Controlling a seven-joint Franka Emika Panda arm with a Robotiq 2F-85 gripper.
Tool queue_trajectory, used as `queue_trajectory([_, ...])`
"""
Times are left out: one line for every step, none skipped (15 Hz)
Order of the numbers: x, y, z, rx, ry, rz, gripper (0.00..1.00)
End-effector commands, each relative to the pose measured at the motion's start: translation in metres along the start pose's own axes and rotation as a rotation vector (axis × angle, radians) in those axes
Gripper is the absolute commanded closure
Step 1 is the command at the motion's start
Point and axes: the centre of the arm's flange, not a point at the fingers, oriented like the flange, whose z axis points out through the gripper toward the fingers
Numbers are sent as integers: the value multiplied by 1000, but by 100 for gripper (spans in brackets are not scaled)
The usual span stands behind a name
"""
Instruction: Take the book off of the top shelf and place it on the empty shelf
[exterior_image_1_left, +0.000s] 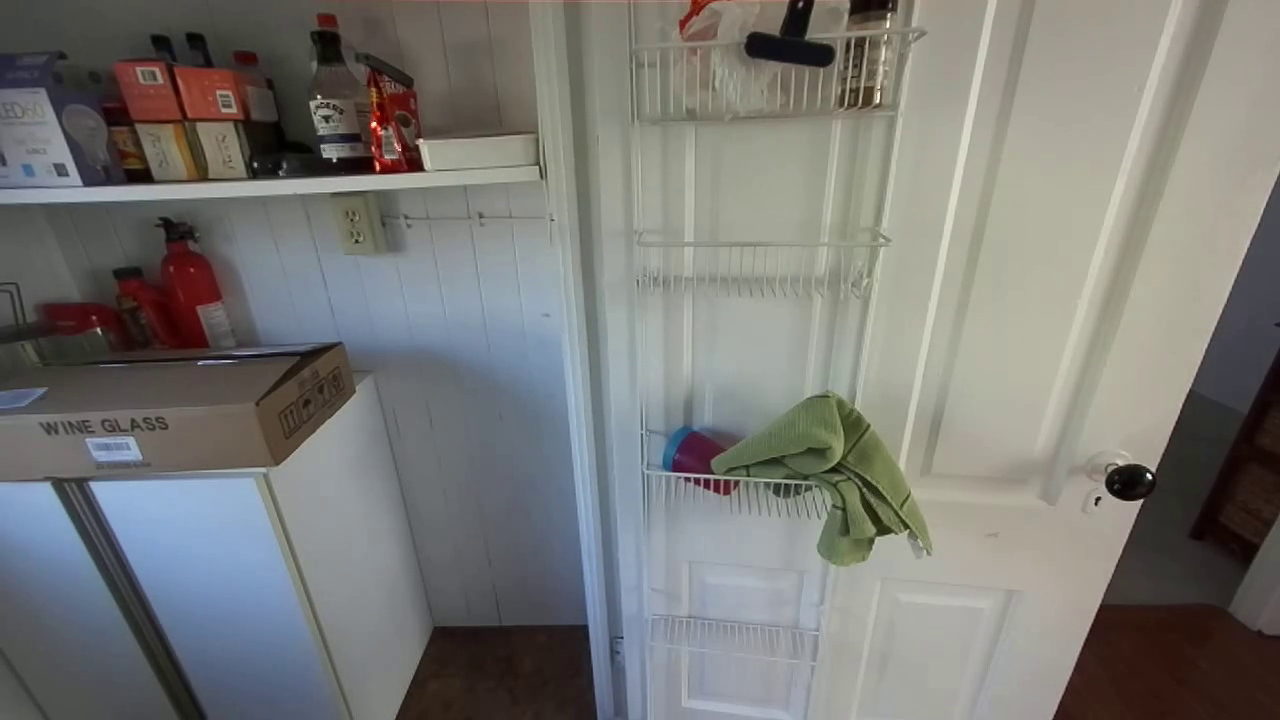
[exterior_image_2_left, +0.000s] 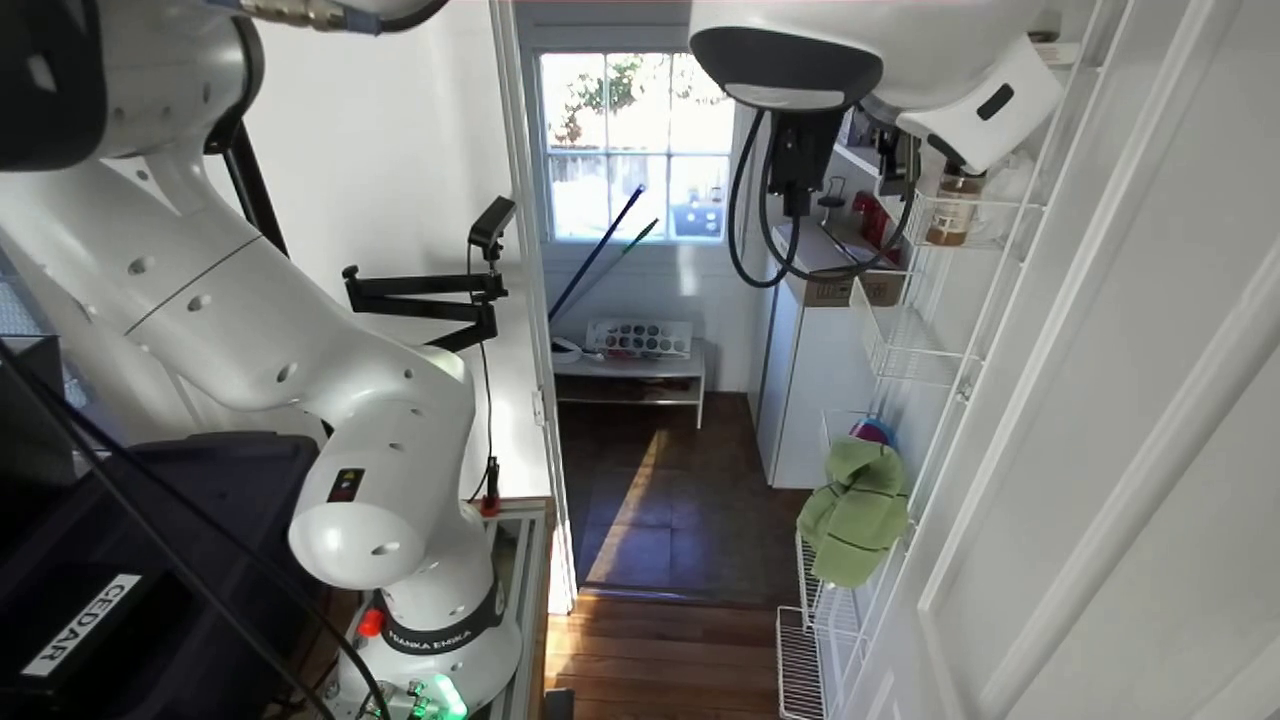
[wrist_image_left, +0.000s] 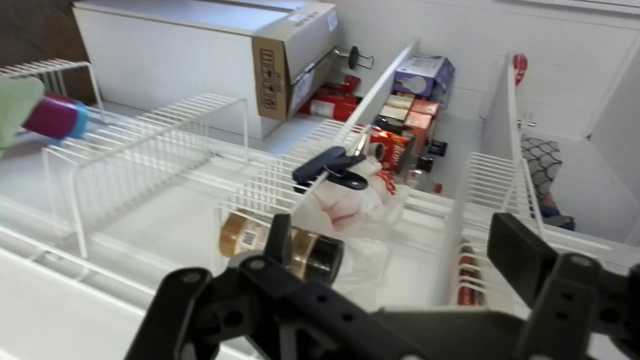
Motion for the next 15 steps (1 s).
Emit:
queue_trajectory([2,-1,3,4,2,-8,0])
queue_trajectory([3,1,4,1,0,-4,0])
queue_trajectory([3,3,4,-1,0,-1,0])
queue_trajectory([3,3,3,-1,2,0,0])
queue_trajectory([3,3,2,-1,3,0,0])
queue_trajectory([6,4,2,36,27,9,0])
queue_trajectory([14,0,3,97,48,2,0])
queue_trajectory([20,-3,4,125,60,-11,0])
queue_trajectory([27,-5,5,146,72,-29,0])
queue_trajectory([33,-6,7,181,89,-33,0])
queue_trajectory([39,-7,10,198,94,-45,0])
queue_trajectory([44,-8,14,219,99,-52,0])
queue_trajectory([51,-8,19,236,106,-61,0])
queue_trajectory([58,-8,23,252,111,-69,0])
queue_trajectory([65,-9,28,268,117,-77,0])
